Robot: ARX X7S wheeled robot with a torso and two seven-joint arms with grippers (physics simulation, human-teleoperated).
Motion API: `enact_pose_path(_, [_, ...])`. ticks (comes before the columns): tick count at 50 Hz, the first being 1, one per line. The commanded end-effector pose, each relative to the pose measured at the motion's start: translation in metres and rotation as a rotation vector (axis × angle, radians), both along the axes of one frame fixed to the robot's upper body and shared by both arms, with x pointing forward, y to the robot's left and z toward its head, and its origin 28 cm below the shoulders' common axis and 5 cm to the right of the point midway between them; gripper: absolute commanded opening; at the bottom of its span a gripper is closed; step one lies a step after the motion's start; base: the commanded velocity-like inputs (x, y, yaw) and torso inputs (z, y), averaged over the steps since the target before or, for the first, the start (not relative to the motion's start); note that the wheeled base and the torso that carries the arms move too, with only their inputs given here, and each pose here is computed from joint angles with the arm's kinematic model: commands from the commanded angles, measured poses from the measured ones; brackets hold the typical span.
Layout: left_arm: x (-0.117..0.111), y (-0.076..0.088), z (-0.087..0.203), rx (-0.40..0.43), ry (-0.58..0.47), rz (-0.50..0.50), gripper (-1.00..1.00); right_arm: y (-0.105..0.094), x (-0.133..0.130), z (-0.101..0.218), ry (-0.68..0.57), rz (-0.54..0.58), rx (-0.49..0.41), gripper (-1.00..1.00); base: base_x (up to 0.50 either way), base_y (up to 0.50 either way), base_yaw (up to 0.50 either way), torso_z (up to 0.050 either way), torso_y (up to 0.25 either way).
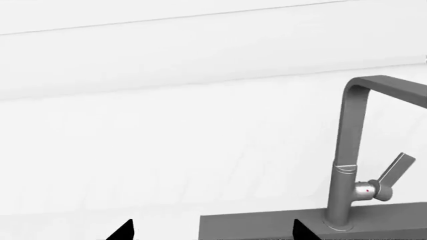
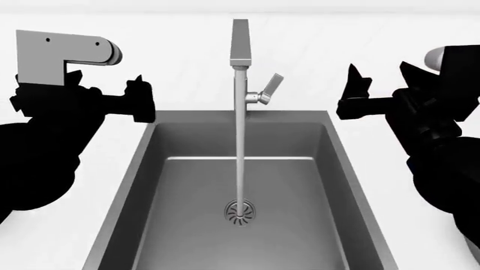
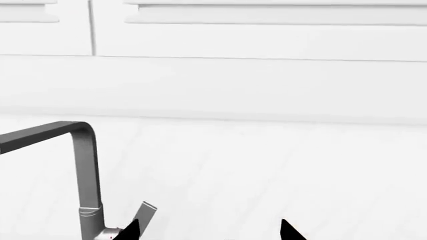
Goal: Pick the eggplants and oranges from the sink and place them in one bowl. Place the carrot in the other bowl. Then turn off the sink faucet.
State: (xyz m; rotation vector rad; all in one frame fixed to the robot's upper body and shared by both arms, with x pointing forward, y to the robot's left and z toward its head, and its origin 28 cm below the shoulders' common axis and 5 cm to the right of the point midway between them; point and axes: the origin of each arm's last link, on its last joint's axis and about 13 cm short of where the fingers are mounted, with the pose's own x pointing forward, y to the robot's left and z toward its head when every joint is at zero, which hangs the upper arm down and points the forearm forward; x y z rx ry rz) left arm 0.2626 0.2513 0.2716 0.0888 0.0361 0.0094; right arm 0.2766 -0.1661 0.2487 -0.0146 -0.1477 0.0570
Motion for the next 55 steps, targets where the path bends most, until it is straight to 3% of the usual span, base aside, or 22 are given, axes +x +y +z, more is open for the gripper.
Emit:
enact_pose_path(1, [0.000,-0.005,-0.003,-0.003,-0.001,-0.016,1.00,0.000,0.000,0.002,0.006,-0.013,0.020,1.00,0.00,0.00,0.00,0.000,0.000])
enact_pose_path(25, [0.001,-0.001,-0.001,-0.009,0.008,-0.017,1.00,0.000,0.003,-0.004,0.048,-0.033,0.036,1.00,0.00,0.00,0.00,0.000,0.000])
enact_pose_path(28, [0.009,-0.003,0.002,-0.015,0.010,-0.002,1.00,0.002,0.019,-0.005,0.062,0.002,0.050,1.00,0.00,0.00,0.00,0.000,0.000])
enact_pose_path(32, [0.027,-0.009,0.007,-0.045,0.027,-0.027,1.00,-0.002,0.062,0.002,0.093,0.031,0.111,1.00,0.00,0.00,0.00,0.000,0.000])
enact_pose_path(43, [0.077,-0.018,0.010,-0.040,0.035,0.021,1.00,-0.003,0.152,0.014,0.122,0.117,0.091,1.00,0.00,0.00,0.00,0.000,0.000])
enact_pose_path(55, [0.119,-0.028,0.003,-0.044,0.041,0.064,1.00,0.005,0.157,0.004,0.202,0.134,0.115,1.00,0.00,0.00,0.00,0.000,0.000])
